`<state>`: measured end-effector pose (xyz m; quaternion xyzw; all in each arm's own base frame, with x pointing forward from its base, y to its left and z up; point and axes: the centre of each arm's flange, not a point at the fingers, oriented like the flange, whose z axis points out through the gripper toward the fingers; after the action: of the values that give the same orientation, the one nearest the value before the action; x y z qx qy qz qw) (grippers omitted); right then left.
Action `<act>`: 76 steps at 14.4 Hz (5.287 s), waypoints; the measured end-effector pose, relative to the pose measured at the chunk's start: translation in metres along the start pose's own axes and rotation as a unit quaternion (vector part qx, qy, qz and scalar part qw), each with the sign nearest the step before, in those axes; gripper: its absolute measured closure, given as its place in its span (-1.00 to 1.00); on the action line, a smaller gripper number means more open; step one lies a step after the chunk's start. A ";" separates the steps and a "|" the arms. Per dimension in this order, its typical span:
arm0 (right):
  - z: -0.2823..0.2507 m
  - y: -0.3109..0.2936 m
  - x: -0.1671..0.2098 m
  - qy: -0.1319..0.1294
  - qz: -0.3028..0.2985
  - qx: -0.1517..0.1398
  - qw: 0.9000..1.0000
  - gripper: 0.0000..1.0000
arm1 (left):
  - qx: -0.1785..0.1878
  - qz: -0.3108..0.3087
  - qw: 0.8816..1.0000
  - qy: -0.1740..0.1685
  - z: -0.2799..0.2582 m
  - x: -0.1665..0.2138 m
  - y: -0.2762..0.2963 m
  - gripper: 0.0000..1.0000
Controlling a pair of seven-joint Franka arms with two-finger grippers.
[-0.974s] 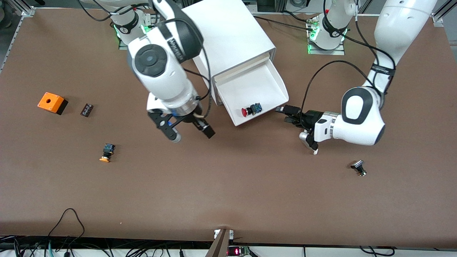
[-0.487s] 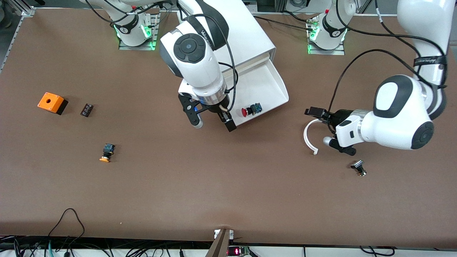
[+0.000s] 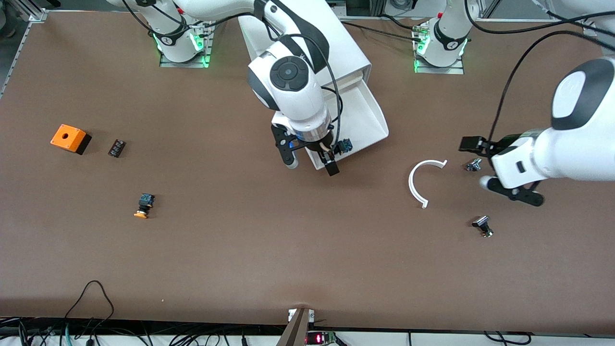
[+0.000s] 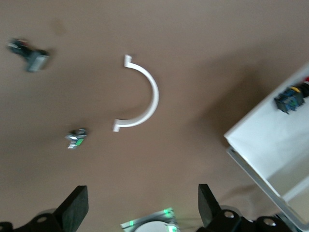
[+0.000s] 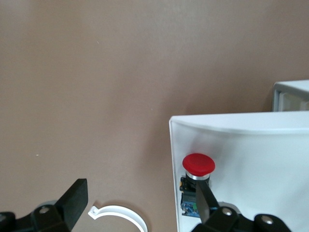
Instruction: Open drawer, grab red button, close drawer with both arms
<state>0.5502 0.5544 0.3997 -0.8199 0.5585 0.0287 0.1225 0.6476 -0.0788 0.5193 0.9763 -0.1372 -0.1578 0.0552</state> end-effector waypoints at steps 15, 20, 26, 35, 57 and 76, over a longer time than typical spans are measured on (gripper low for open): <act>0.072 0.042 -0.053 0.006 -0.013 -0.053 0.998 -0.98 | 0.008 -0.031 0.999 0.042 -0.040 -0.017 -0.034 -1.00; 0.074 0.047 -0.057 0.010 -0.017 -0.064 0.998 -0.23 | 0.008 -0.032 0.999 0.042 -0.040 -0.017 -0.035 -1.00; 0.070 0.048 -0.063 0.008 -0.021 -0.062 0.998 0.19 | 0.007 -0.038 0.998 0.041 -0.040 -0.017 -0.033 -1.00; -0.015 0.004 -0.001 0.004 -0.109 -0.054 0.993 0.19 | 0.006 -0.054 0.998 0.041 -0.039 -0.017 -0.031 -1.00; 0.016 0.063 0.438 -0.010 -0.563 -0.148 0.813 0.19 | 0.044 -0.307 0.943 0.120 0.222 0.059 0.210 -0.98; 0.085 0.101 0.491 0.042 -0.558 -0.128 0.819 -0.59 | 0.006 -0.298 0.952 0.068 0.304 -0.025 0.338 -0.99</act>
<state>0.6485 0.0936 0.2097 -0.9999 0.0018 -0.0076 -0.0120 0.4417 -0.4141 0.2911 0.9816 0.1633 -0.0990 0.0092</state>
